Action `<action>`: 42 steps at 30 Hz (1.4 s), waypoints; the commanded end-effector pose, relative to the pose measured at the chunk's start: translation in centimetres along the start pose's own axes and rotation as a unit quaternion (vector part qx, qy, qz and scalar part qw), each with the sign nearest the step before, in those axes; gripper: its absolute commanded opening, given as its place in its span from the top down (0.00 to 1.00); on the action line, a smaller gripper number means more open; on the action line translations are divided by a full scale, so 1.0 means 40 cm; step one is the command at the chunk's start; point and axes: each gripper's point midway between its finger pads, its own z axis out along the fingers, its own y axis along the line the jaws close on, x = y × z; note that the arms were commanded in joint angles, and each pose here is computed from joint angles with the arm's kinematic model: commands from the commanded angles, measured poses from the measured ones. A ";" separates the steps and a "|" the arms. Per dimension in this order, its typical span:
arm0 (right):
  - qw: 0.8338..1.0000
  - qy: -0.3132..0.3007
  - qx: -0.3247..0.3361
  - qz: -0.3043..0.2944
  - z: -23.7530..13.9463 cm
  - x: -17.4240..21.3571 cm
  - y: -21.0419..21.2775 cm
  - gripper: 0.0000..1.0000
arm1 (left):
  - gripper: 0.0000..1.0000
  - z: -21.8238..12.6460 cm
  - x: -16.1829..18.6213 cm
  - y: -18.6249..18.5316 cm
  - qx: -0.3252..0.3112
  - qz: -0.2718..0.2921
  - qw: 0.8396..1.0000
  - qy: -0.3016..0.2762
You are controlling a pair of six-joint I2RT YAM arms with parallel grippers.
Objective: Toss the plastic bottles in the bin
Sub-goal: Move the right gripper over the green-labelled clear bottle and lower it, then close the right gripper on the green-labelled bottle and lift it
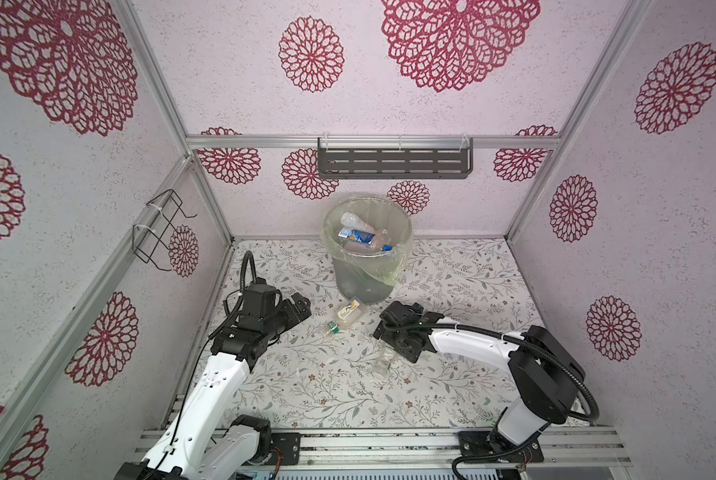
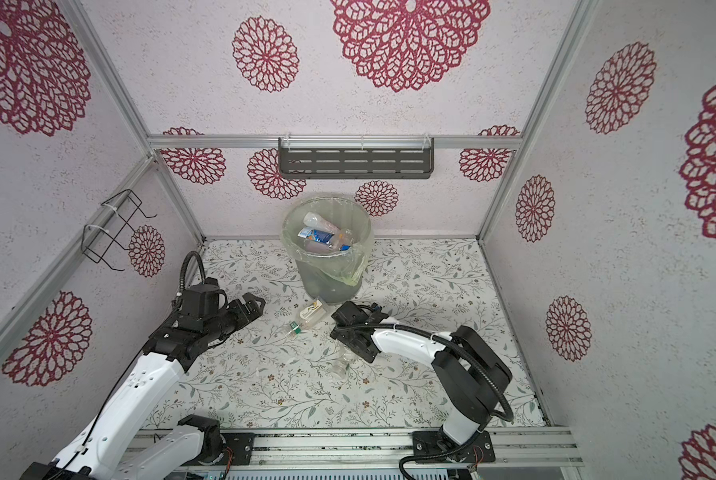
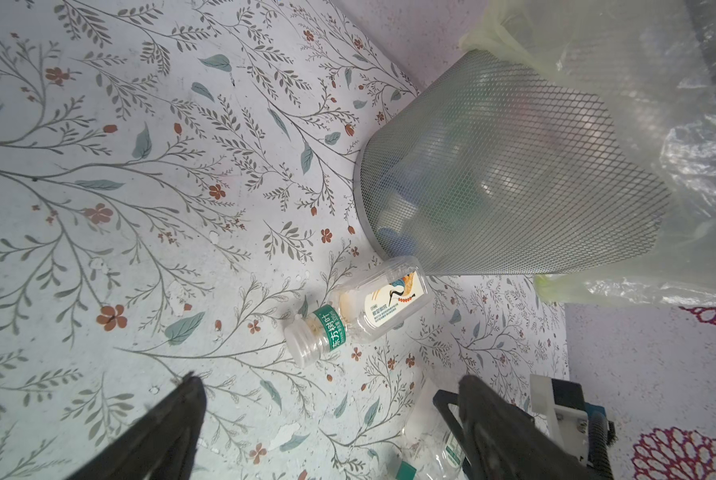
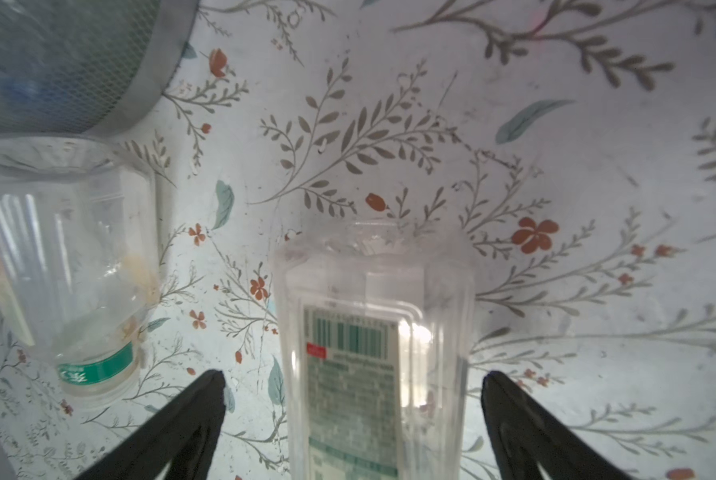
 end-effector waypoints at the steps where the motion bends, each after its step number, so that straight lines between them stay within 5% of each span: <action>1: 0.999 0.007 0.032 0.001 -0.002 0.015 -0.017 0.07 | 0.03 -0.007 -0.003 -0.001 0.009 -0.004 1.000 -0.007; 18: 0.999 -0.019 0.034 -0.026 -0.022 -0.007 -0.027 0.42 | 0.03 -0.017 -0.003 0.011 0.001 -0.002 1.000 -0.015; 28: 0.995 -0.049 -0.065 -0.065 -0.103 -0.033 0.020 0.48 | 0.03 -0.015 -0.005 0.010 0.002 -0.007 1.000 -0.017; 42: 0.968 -0.098 -0.210 -0.101 -0.246 -0.082 0.093 0.52 | 0.03 -0.014 -0.007 0.000 0.009 -0.012 1.000 -0.014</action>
